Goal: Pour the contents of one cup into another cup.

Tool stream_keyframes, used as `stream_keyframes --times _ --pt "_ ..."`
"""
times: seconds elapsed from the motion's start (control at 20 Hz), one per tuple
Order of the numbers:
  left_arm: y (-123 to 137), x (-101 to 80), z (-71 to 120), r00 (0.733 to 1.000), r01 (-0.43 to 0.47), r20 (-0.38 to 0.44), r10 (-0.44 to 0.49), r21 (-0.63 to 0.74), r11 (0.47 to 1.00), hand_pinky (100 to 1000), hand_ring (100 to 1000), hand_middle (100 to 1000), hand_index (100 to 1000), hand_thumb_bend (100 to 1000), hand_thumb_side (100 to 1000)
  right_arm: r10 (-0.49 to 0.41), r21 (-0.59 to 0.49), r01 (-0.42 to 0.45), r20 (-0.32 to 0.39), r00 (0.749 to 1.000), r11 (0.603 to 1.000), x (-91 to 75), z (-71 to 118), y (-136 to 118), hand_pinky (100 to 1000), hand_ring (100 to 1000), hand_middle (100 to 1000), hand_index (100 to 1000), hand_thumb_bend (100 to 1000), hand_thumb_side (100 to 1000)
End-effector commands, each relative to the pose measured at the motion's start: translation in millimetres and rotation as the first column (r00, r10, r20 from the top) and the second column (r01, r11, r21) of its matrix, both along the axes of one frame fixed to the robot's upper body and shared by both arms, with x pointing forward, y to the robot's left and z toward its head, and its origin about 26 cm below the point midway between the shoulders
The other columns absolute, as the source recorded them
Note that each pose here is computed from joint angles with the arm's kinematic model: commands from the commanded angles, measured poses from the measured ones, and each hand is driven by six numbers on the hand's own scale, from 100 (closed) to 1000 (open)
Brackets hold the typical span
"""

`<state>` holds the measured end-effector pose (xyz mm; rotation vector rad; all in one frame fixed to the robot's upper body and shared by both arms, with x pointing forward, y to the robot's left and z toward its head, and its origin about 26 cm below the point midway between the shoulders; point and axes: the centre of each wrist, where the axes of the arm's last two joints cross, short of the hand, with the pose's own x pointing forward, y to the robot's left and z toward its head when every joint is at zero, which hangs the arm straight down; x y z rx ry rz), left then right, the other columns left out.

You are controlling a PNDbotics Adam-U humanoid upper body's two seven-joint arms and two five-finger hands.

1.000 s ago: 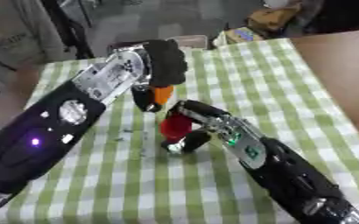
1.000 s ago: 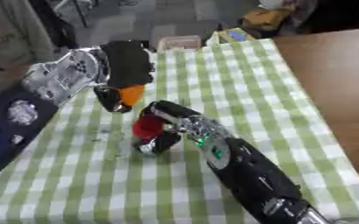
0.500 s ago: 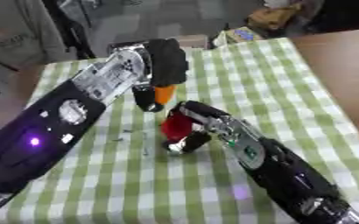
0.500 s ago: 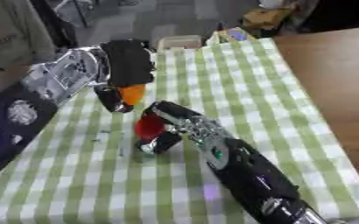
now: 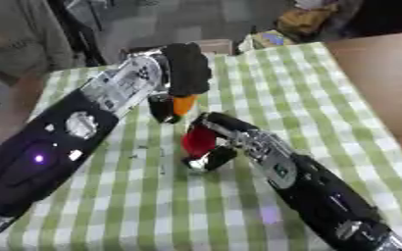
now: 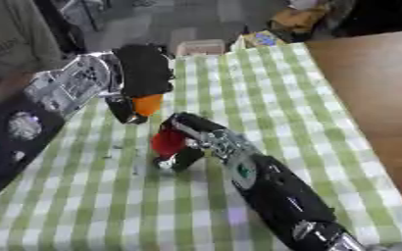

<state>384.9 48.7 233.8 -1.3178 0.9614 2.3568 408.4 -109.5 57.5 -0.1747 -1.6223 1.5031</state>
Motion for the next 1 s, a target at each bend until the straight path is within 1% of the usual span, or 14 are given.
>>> stream_keyframes --times 0.05,0.1,0.15,0.3,0.6,0.8,1.0 --pt "6 0.5 15.4 0.998 -0.064 0.005 0.064 0.204 0.977 181 133 120 633 100 586 -0.005 0.015 0.005 0.037 0.999 1.0 3.8 10.9 2 558 499 431 617 190 283" --pt "7 0.6 16.8 0.998 -0.067 0.009 0.066 0.195 0.979 182 134 120 634 100 574 -0.01 0.018 0.009 0.041 0.999 1.0 4.1 11.2 1 562 505 432 619 175 286" --pt "9 0.6 18.5 0.997 -0.071 0.015 0.069 0.185 0.98 183 134 121 634 100 589 -0.016 0.022 0.015 0.045 0.999 1.0 4.4 11.8 0 563 506 434 622 191 283" --pt "15 0.7 24.2 0.996 -0.087 0.033 0.083 0.151 0.985 183 134 121 634 100 593 -0.041 0.036 0.038 0.062 0.997 0.999 5.9 13.9 -3 566 513 439 630 195 285" --pt "30 1.7 31.7 0.992 -0.124 0.045 0.121 0.067 0.99 174 128 119 633 100 597 -0.127 0.074 0.119 0.108 0.986 0.99 10.5 15.8 -16 575 529 453 645 207 284" --pt "44 0.4 34.6 0.99 -0.136 0.036 0.137 -0.04 0.99 160 120 118 633 100 598 -0.206 0.106 0.192 0.143 0.968 0.976 14.4 14.9 -28 583 543 464 654 224 288" --pt "61 0.7 33.0 0.988 -0.152 0.013 0.157 -0.174 0.973 144 111 116 633 100 596 -0.274 0.134 0.253 0.171 0.946 0.958 17.0 10.1 -38 590 559 477 668 246 307"
